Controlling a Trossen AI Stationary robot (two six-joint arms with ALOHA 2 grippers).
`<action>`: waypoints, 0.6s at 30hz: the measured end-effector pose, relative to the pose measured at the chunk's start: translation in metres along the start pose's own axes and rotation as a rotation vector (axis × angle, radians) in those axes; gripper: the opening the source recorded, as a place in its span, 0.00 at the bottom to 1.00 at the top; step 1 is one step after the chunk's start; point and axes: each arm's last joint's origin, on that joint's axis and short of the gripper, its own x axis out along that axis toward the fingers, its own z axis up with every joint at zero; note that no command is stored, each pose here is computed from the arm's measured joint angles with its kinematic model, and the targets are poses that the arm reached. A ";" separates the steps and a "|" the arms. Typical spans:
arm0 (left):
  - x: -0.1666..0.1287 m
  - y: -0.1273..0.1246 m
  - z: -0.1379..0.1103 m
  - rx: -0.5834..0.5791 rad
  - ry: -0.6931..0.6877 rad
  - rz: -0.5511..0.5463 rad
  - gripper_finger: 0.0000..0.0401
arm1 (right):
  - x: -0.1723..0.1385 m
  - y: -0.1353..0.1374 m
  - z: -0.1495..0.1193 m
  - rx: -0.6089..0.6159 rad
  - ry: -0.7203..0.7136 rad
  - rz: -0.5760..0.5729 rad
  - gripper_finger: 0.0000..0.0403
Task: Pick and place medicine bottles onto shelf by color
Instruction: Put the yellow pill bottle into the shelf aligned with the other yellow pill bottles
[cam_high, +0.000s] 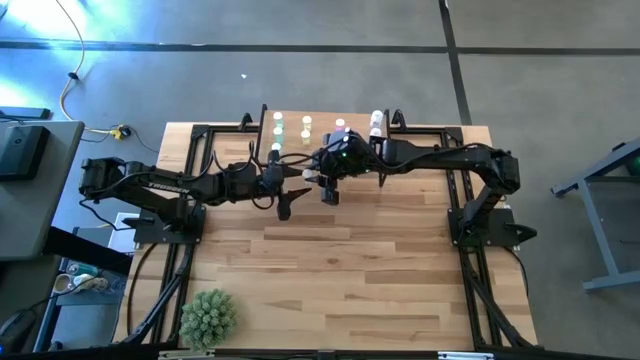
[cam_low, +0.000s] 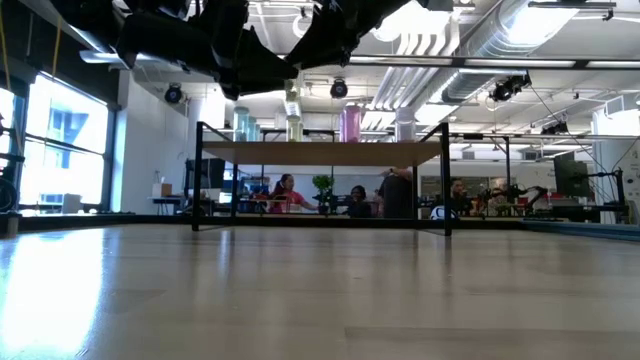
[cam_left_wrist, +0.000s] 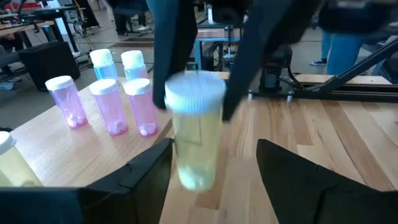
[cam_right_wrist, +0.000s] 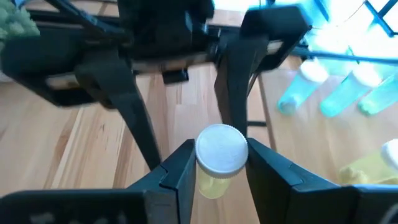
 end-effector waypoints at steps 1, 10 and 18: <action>-0.001 0.000 0.001 0.000 -0.002 0.000 0.56 | -0.003 -0.001 0.003 0.000 0.006 -0.007 0.28; -0.010 0.003 0.009 0.000 -0.020 0.036 0.55 | -0.024 -0.006 0.027 0.000 0.012 -0.036 0.28; -0.031 0.007 0.019 0.001 -0.003 0.054 0.55 | -0.033 -0.017 0.035 -0.033 -0.007 -0.060 0.28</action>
